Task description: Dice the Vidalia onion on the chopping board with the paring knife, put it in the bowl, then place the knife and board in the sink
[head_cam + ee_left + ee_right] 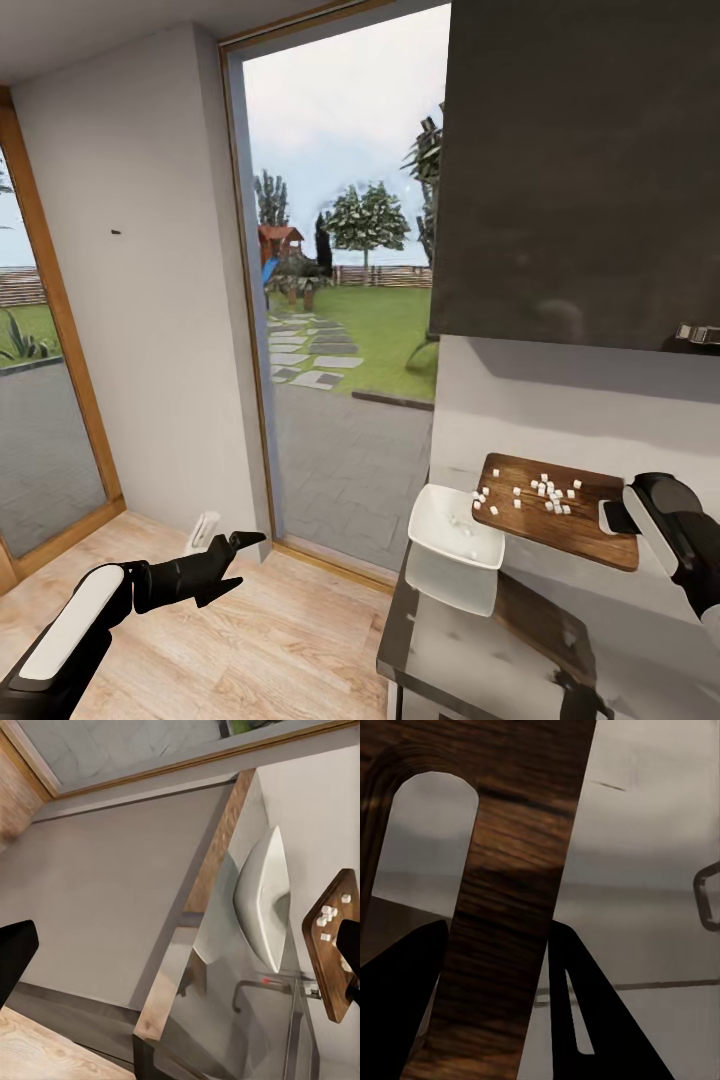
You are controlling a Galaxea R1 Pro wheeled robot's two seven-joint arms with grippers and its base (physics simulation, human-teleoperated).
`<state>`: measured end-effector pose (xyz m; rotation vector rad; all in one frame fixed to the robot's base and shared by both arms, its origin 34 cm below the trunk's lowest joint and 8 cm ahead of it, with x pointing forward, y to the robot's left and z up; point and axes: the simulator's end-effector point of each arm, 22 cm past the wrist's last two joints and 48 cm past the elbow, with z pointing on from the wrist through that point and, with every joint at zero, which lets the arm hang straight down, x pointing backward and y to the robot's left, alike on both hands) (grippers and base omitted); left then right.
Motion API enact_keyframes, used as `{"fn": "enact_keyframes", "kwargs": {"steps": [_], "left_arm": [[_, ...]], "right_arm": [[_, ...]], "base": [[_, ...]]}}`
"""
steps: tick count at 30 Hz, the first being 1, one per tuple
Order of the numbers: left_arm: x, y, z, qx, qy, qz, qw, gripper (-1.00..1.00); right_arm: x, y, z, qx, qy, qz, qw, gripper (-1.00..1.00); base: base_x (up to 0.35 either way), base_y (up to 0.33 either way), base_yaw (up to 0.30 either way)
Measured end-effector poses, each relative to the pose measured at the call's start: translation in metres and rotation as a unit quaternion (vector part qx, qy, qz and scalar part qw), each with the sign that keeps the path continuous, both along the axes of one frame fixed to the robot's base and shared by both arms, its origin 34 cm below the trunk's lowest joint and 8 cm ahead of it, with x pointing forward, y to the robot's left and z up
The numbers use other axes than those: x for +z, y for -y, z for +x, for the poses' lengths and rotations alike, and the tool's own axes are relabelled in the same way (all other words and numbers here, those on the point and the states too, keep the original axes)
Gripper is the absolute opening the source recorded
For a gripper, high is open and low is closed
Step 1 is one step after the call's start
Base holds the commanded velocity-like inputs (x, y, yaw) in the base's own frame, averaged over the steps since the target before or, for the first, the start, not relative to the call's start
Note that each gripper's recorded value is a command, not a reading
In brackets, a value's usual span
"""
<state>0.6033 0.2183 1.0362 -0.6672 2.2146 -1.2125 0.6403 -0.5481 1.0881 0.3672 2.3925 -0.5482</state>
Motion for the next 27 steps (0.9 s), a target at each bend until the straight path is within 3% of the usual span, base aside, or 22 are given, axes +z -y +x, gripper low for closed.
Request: {"fn": "enact_keyframes", "kwargs": {"steps": [13, 27], "left_arm": [[0.0, 0.0, 0.0, 0.0, 0.0, 0.0, 1.0, 1.0], [0.0, 0.0, 0.0, 0.0, 0.0, 0.0, 1.0, 1.0]], "right_arm": [[0.004, 0.0059, -0.0014, -0.003, -0.007, -0.031, 0.9995, -1.0], [0.0054, 0.0045, 0.0, -0.003, -0.007, -0.035, 0.9994, -1.0]], "base": [[0.0, 0.0, 0.0], [0.0, 0.0, 0.0]]}}
